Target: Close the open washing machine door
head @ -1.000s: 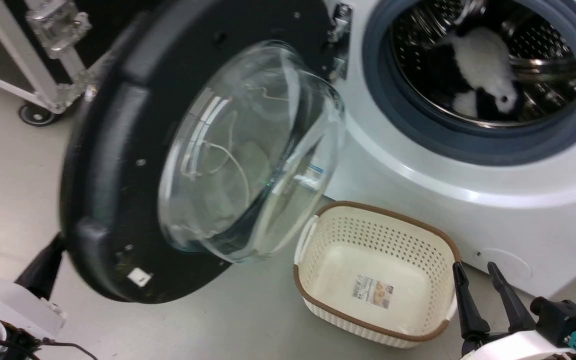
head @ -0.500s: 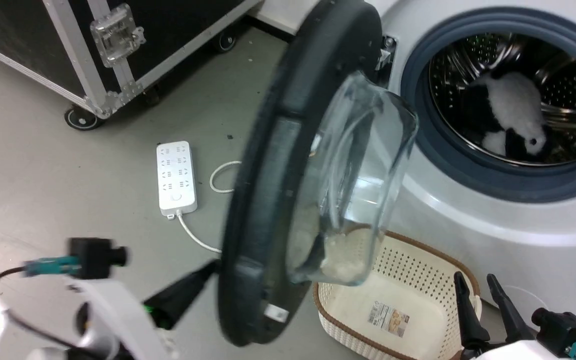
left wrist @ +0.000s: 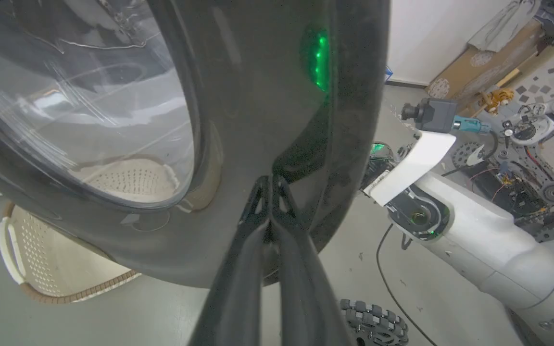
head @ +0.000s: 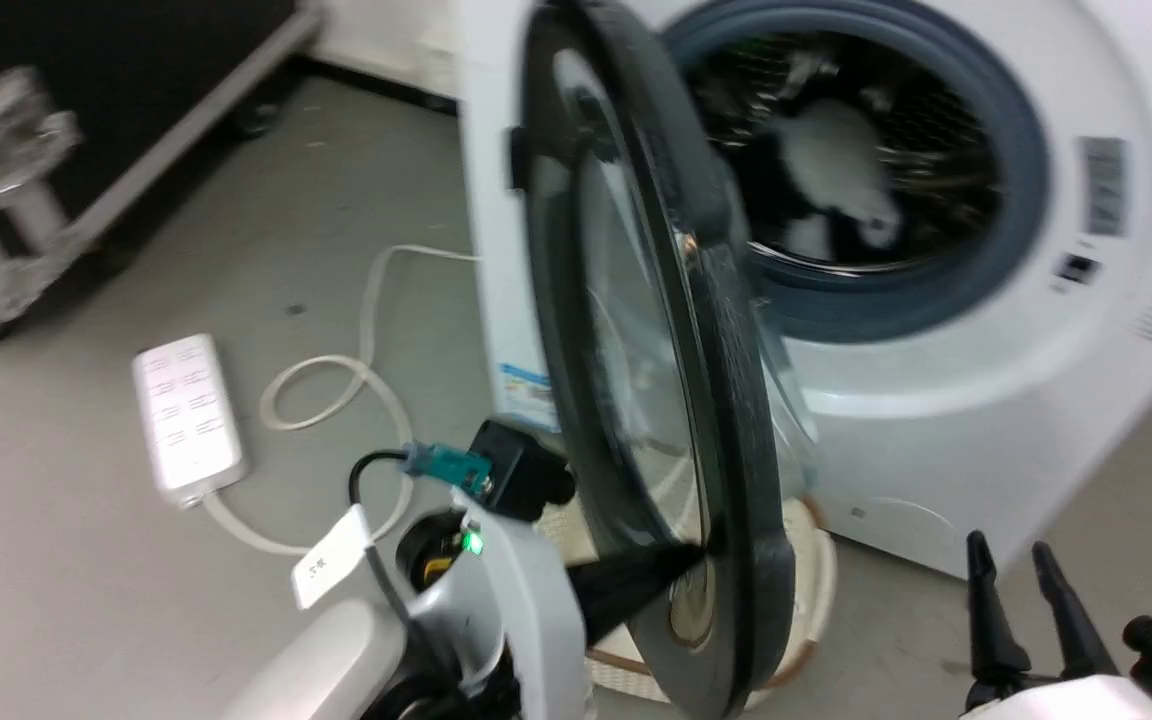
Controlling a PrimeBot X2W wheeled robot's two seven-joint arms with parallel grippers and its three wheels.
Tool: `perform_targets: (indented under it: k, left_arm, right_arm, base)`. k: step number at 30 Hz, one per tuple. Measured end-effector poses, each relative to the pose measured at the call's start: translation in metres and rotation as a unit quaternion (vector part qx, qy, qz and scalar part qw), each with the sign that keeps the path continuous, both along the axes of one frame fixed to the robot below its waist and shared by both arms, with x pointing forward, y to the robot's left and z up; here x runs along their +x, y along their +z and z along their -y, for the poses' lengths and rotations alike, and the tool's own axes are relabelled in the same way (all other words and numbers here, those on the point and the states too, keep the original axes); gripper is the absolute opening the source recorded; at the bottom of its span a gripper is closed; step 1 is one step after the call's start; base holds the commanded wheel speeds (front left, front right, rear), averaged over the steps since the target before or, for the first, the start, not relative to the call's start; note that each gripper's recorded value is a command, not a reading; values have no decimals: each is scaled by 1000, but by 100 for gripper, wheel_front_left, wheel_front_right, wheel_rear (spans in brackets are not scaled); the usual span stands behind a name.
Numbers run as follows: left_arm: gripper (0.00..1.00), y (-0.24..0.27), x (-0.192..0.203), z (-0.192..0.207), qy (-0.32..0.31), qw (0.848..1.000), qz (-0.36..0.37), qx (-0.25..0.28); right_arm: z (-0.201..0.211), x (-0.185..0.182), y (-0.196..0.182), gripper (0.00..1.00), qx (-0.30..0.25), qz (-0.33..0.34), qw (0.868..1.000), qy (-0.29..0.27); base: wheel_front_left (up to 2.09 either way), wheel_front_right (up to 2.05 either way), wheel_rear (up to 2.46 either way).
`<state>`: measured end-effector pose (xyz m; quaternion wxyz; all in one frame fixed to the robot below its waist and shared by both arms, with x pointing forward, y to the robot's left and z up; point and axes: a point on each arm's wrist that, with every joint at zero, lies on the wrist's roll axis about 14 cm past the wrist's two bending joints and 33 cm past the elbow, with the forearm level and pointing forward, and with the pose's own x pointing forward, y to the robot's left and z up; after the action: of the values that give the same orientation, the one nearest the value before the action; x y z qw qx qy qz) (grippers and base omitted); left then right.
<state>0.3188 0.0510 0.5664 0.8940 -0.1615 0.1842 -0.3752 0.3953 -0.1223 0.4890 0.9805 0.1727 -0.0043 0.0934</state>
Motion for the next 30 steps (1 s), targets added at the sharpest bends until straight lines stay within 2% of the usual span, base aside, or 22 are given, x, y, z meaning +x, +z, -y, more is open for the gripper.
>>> perform_targets:
  k: [6,14,21,25,30]
  left_arm:
    - [0,5,48,40,-33,996,75,44]
    - [0,8,105,109,-82,981,153,83]
    - [0,5,162,142,-60,970,210,110]
    - [0,8,186,147,-24,968,232,98]
    - [0,46,193,142,14,959,281,42]
  right_arm:
    - [56,-16,3,100,0,5,997,-81]
    - [120,-47,-1,100,-5,-3,984,-179]
    - [151,-65,-10,100,-3,-21,972,-232]
    - [159,-71,-16,100,-6,-33,969,-246]
    - [154,-66,-15,100,-5,-30,971,-236]
  base:
    - [0,0,0]
    - [0,0,0]
    - [0,0,0]
    - [0,0,0]
    - [0,0,0]
